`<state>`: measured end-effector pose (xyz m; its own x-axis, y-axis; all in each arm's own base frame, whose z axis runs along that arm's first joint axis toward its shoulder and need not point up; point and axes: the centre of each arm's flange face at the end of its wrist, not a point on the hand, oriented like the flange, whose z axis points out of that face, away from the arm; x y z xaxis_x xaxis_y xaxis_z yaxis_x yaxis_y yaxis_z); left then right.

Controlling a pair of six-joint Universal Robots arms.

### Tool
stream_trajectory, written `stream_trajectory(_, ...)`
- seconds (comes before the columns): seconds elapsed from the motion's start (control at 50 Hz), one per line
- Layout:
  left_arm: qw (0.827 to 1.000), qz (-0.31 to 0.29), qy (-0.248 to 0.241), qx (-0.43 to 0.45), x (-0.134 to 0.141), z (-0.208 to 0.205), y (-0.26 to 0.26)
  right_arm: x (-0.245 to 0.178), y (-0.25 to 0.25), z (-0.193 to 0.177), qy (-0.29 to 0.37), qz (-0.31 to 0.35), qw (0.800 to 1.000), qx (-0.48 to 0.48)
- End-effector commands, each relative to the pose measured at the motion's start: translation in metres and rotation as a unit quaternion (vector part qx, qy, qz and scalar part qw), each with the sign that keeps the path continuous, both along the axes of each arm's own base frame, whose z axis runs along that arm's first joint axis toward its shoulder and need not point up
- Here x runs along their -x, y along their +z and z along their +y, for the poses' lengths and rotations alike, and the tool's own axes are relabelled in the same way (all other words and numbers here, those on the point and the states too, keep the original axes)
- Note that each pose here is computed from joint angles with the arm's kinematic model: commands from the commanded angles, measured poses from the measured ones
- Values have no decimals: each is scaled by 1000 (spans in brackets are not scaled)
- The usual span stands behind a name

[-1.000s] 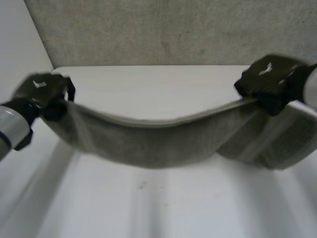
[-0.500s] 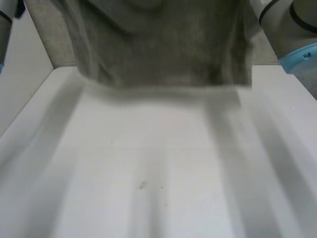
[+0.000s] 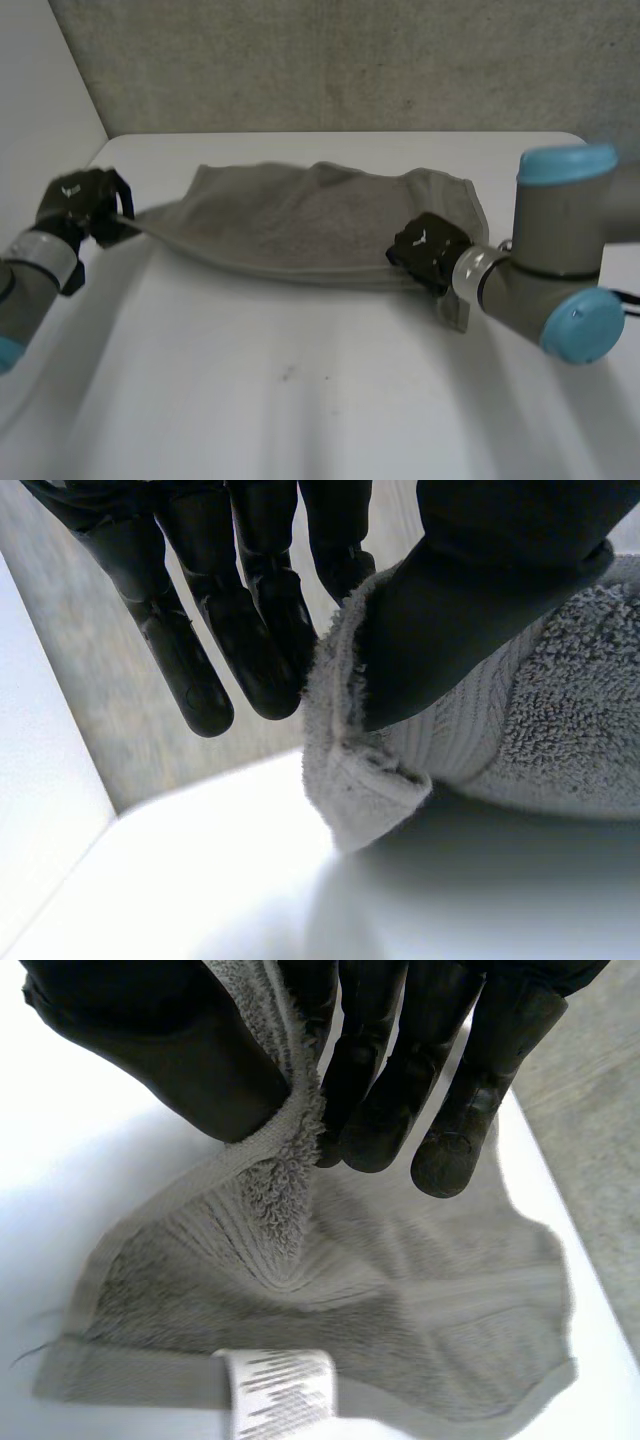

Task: Fold the towel.

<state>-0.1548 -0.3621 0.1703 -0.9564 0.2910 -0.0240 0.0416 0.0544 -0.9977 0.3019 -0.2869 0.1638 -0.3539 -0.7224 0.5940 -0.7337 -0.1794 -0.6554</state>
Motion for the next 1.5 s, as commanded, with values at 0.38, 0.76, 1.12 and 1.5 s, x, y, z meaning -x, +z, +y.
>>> stream_trajectory(0.38, 998, -41, 29, 26, -21, 13, 3, 49, -12, 0, -190, -210, 954, -100)
stream_trajectory(0.76, 999, -23, 40, 24, -28, 13, 6, 53, -19, -2, -216, -242, 936, -139)
stream_trajectory(1.12, 999, -22, 36, 21, -27, 17, 6, 71, -15, 28, -173, -128, 969, -118)
stream_trajectory(1.5, 999, -22, 28, 19, -23, 20, 4, 70, -46, 21, -147, -125, 978, -84)
